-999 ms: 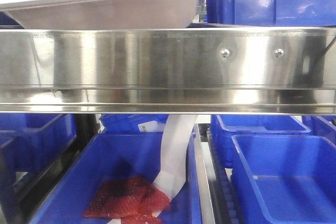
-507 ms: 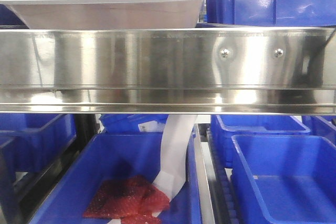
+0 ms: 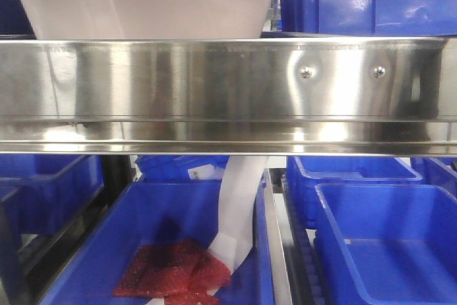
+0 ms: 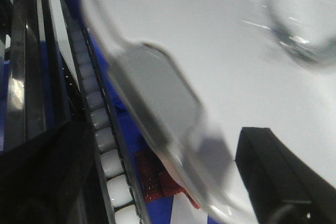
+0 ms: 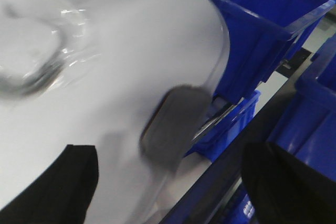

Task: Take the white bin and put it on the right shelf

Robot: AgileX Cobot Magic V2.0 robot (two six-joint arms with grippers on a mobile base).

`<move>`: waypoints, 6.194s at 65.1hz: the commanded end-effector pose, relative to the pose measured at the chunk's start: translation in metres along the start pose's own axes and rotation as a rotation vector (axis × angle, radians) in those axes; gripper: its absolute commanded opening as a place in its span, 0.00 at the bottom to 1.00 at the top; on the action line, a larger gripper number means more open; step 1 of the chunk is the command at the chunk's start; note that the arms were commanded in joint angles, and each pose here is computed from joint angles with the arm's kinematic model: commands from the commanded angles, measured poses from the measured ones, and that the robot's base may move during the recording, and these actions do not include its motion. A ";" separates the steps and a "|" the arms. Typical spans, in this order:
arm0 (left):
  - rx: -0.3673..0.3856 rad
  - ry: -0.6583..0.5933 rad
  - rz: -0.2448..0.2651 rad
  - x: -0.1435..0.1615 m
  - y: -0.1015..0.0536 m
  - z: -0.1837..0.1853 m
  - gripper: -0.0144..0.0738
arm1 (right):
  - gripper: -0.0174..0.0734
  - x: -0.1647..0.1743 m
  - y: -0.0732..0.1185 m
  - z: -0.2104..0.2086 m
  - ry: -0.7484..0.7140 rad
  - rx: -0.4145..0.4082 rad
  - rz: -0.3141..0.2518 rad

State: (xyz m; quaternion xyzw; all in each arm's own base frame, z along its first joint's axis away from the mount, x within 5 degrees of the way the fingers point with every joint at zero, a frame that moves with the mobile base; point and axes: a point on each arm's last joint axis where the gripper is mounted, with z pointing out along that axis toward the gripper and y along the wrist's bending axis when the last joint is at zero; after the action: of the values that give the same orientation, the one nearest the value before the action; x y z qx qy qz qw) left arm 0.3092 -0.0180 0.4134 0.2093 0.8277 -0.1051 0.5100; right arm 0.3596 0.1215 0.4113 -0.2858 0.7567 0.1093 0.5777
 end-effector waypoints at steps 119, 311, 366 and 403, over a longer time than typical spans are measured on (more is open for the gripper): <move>0.037 -0.519 -0.211 0.153 -0.144 -0.189 0.03 | 0.28 0.177 0.105 -0.276 -0.578 0.239 0.409; -0.436 -0.631 -0.166 0.287 -0.108 -0.115 0.03 | 0.28 0.245 0.094 -0.260 -0.348 0.685 0.266; -0.436 -0.631 -0.166 0.287 -0.108 -0.115 0.03 | 0.28 0.286 0.099 -0.247 -0.310 0.710 0.318; -0.436 -0.631 -0.166 0.287 -0.108 -0.115 0.03 | 0.28 0.286 0.099 -0.247 -0.310 0.710 0.319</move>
State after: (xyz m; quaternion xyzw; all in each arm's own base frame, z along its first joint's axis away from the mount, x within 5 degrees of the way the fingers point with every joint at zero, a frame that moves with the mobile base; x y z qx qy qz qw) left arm 0.0565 -0.0012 0.2054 -0.0048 0.6753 -0.0216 0.7372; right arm 0.0562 -0.0078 0.1940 0.0766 0.7182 -0.0217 0.6913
